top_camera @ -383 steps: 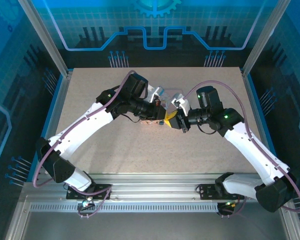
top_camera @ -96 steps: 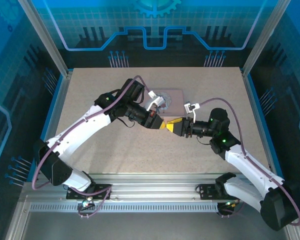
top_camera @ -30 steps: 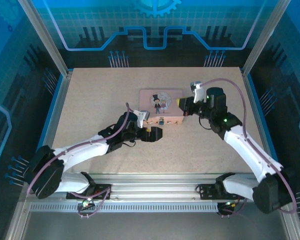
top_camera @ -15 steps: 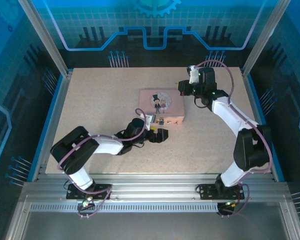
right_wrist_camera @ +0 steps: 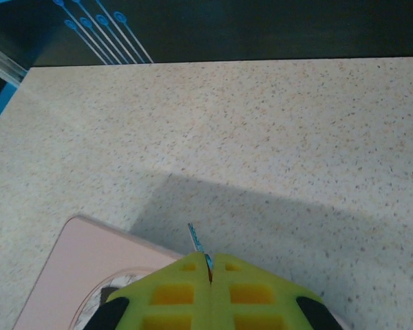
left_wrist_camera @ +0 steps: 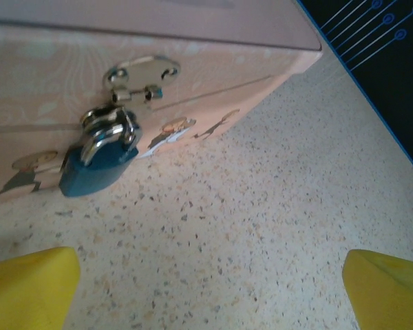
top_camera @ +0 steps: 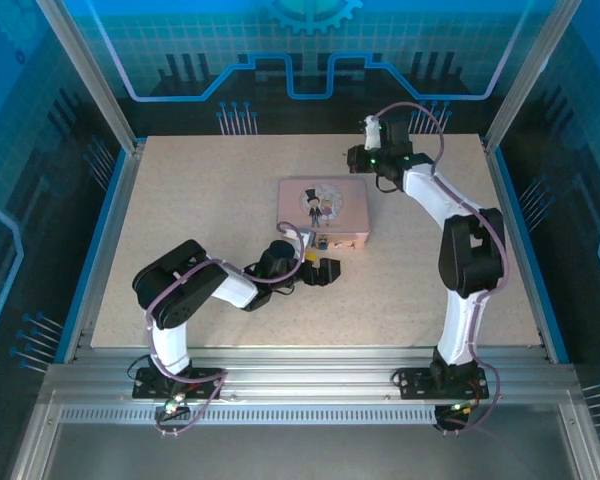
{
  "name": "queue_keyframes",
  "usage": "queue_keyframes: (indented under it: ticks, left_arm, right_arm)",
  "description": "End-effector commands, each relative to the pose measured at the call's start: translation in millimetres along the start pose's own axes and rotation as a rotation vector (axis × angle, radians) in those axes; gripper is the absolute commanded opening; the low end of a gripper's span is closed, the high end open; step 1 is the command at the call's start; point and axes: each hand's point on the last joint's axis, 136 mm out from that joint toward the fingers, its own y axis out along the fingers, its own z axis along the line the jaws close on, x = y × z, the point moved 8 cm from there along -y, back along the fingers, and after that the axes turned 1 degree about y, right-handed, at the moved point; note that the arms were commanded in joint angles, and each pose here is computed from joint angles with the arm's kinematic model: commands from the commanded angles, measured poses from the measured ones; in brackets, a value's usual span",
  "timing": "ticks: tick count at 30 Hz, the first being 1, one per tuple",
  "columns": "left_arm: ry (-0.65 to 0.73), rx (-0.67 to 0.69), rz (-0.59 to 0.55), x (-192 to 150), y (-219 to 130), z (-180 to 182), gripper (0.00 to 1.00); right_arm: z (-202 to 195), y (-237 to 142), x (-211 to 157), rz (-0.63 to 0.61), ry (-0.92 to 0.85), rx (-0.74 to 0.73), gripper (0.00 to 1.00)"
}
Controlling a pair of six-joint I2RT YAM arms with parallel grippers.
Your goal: Unlock a padlock with a key
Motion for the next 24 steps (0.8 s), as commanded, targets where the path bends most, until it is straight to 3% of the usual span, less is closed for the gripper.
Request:
queue_keyframes:
  ticks: [1,12,24]
  left_arm:
    - [0.042,-0.008,-0.071,12,5,1,0.99]
    - [0.038,-0.037,-0.074,11,8,3,0.99]
    - [0.022,-0.051,-0.054,3,0,5,0.99]
  right_arm:
    - [-2,21,0,0.057,-0.013,-0.044,0.00]
    - [2,85,-25,0.212,-0.016,-0.051,0.00]
    - [25,95,-62,0.363,-0.104,0.021,0.00]
